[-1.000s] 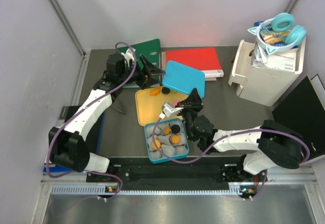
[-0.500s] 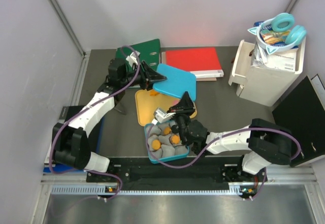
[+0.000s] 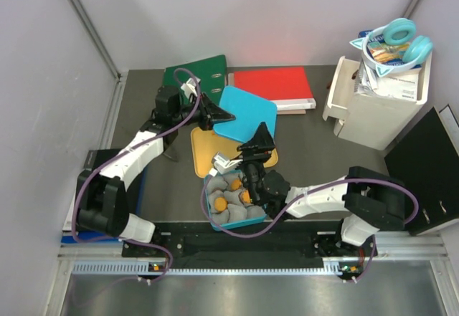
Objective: Pack the cookies
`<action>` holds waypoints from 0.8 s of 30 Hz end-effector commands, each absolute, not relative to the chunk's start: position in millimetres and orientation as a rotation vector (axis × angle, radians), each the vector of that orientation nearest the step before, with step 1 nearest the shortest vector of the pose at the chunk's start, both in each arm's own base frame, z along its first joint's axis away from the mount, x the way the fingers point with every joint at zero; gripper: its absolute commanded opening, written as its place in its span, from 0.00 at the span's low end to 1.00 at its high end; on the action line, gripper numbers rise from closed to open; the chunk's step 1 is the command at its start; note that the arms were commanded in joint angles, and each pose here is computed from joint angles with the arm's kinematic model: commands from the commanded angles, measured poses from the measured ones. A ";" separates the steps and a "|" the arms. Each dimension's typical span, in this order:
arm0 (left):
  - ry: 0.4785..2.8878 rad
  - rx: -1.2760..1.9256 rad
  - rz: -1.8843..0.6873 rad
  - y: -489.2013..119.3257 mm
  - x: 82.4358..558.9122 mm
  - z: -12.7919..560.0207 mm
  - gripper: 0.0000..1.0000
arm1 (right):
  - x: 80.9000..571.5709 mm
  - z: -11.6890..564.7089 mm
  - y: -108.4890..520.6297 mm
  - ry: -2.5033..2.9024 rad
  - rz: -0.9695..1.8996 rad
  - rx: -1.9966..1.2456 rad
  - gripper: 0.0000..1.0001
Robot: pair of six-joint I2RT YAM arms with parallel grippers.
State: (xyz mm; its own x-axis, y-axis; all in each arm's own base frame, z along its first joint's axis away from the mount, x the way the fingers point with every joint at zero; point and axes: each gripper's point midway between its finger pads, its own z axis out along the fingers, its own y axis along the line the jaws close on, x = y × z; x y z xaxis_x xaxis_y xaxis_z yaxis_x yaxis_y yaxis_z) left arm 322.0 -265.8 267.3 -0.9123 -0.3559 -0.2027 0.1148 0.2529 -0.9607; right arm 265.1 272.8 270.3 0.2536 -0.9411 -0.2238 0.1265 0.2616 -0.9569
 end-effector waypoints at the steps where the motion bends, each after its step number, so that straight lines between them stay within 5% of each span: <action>1: 2.047 -0.111 -1.733 -271.5 330.2 293.6 0.19 | 258.0 302.2 262.8 1.063 -0.867 -0.857 0.92; 5: 2.010 -0.124 -1.756 -272.2 336.3 300.9 0.18 | 254.4 299.9 239.7 1.125 -0.898 -0.806 0.99; 23: 1.832 -0.202 -1.699 -240.2 376.4 344.1 0.18 | 240.1 245.5 153.2 1.436 -0.912 -0.763 0.98; 24: 1.828 -0.207 -1.685 -238.4 376.6 345.4 0.18 | 240.7 242.2 155.2 1.499 -0.740 -0.629 0.98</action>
